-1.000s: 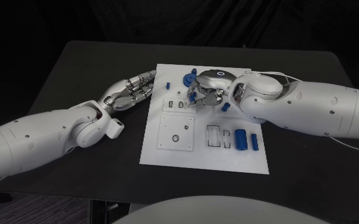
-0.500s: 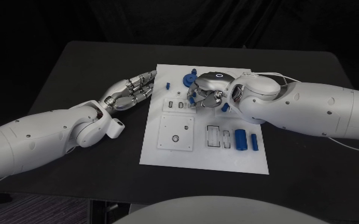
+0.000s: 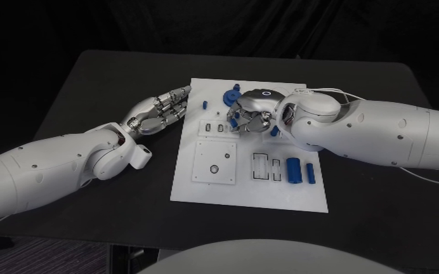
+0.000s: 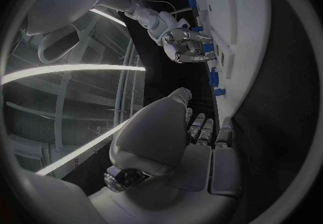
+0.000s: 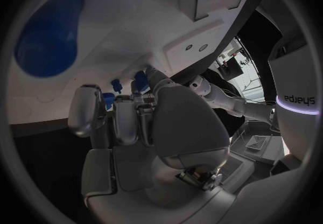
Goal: Assemble the parts on the task board
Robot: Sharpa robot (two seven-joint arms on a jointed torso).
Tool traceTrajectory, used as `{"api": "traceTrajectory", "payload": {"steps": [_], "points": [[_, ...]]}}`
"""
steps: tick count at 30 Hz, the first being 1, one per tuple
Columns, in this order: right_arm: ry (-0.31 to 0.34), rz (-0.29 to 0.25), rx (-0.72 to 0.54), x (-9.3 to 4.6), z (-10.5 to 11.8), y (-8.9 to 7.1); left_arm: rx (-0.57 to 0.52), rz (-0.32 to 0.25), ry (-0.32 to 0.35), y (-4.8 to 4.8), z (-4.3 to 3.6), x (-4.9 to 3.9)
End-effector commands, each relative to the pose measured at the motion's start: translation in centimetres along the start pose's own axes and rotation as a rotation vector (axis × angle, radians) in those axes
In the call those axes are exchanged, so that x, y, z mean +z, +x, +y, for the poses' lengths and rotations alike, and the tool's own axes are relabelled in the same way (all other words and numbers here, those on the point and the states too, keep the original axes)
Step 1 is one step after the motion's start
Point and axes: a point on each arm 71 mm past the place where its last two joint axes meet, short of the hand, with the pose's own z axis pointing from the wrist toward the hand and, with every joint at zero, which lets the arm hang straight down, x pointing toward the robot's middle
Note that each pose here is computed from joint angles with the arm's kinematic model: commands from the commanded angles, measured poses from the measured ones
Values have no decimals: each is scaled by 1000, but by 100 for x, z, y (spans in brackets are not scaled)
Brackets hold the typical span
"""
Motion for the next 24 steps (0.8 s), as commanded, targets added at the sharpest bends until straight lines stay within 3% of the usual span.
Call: {"api": "traceTrajectory", "payload": {"steps": [1, 7, 12, 24], "points": [[13, 32, -1, 0, -5, 51, -12, 11, 101, 21, -69, 3], [5, 23, 0, -6, -4, 46, -10, 9, 101, 16, -69, 0], [-20, -17, 3, -20, 0, 17, -4, 2, 109, 7, -74, -6], [-128, -272, -2, -198, 20, -255, 75, -83, 189, -44, -160, -46]]}}
